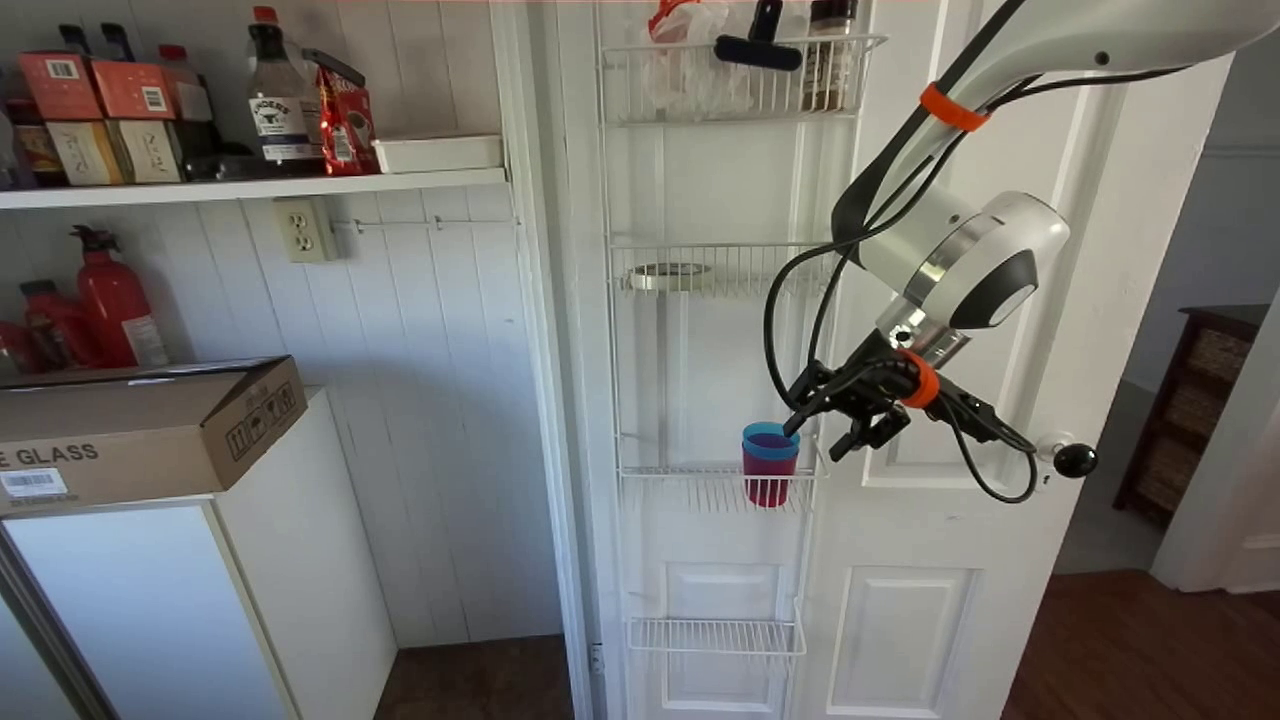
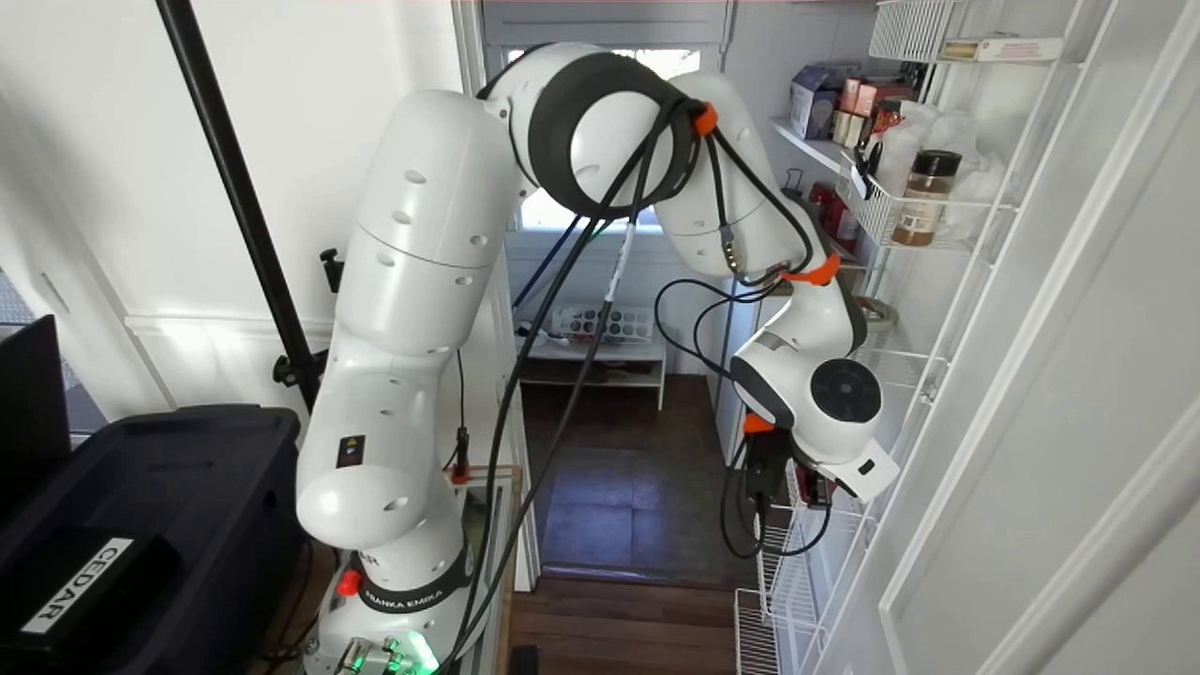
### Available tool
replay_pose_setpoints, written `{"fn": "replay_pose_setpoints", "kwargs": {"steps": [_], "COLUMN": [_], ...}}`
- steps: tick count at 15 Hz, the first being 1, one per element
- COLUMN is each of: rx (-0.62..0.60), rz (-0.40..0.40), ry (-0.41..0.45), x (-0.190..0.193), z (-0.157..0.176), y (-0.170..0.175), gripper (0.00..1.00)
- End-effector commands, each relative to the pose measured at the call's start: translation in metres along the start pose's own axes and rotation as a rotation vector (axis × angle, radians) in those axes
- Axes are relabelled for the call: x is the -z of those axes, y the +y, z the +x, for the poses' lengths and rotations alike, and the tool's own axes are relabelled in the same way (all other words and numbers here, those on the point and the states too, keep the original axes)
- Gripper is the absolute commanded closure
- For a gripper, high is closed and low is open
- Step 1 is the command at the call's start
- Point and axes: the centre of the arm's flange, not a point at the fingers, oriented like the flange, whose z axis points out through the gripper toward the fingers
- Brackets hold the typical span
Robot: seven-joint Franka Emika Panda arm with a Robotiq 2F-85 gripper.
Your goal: Unstack the cups
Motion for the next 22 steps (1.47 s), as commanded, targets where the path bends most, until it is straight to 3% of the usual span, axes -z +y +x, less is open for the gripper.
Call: {"fn": "replay_pose_setpoints", "kwargs": {"steps": [1, 3, 6, 7, 9, 10, 12, 14, 17, 21, 22], "rx": [-0.037, -0.052, -0.077, -0.084, -0.105, -0.116, -0.142, -0.191, -0.261, -0.304, -0.309], "rz": [-0.022, -0.038, -0.064, -0.071, -0.071, -0.064, -0.049, -0.029, -0.018, -0.021, -0.023], "ry": [0.046, 0.067, 0.096, 0.104, 0.116, 0.119, 0.123, 0.126, 0.135, 0.142, 0.142], "x": [-0.011, -0.011, -0.007, -0.007, -0.007, -0.008, -0.012, -0.015, -0.017, -0.019, -0.019], "z": [0.005, 0.003, 0.002, 0.002, 0.0, -0.001, -0.005, -0.012, -0.02, -0.025, -0.026], "y": [-0.005, -0.005, -0.005, -0.005, -0.006, -0.006, -0.009, -0.011, -0.011, -0.013, -0.013], "gripper": [0.0, 0.06, 0.34, 0.37, 0.31, 0.18, 0.04, 0.0, 0.18, 0.49, 0.52]}}
